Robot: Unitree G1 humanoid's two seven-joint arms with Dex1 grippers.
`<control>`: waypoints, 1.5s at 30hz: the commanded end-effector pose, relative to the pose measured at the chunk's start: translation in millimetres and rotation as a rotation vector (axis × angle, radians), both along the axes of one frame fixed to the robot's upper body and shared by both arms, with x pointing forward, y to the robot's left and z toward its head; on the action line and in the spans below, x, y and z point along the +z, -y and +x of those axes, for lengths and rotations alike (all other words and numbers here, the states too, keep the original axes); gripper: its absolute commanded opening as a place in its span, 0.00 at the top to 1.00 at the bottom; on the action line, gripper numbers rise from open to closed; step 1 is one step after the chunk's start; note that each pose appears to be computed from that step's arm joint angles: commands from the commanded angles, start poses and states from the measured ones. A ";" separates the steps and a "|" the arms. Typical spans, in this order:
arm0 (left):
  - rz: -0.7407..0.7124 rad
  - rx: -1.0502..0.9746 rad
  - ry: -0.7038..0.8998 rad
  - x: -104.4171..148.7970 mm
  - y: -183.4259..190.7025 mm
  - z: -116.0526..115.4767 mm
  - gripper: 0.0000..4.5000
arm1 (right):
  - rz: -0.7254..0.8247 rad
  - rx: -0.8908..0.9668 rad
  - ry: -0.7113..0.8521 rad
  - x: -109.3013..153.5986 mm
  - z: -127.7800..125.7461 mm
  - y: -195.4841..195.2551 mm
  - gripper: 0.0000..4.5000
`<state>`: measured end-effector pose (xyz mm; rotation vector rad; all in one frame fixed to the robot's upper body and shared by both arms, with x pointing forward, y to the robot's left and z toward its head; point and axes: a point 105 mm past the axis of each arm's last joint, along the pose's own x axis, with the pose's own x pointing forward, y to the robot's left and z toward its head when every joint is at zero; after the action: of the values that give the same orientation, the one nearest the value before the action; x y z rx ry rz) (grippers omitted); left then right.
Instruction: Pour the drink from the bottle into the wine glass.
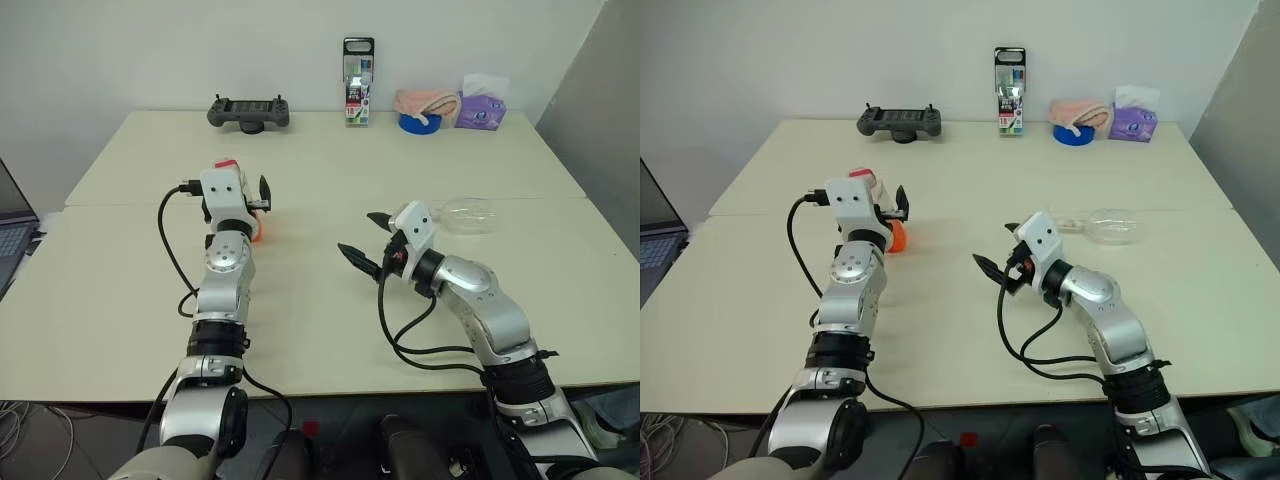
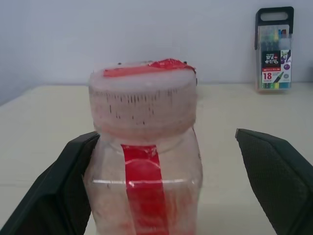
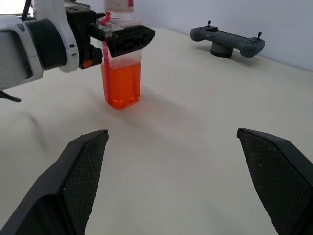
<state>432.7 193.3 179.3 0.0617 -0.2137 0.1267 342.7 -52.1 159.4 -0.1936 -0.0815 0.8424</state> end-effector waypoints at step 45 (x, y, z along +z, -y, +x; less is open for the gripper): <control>0.201 -1.308 0.032 14.6 146.3 -141.4 0.61 | 0.076 0.255 -0.041 87.6 -67.7 -14.2 0.20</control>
<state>296.0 49.7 181.2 0.0911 -0.1989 -1.1901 278.3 -40.1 237.9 -0.0759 -0.0505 1.0913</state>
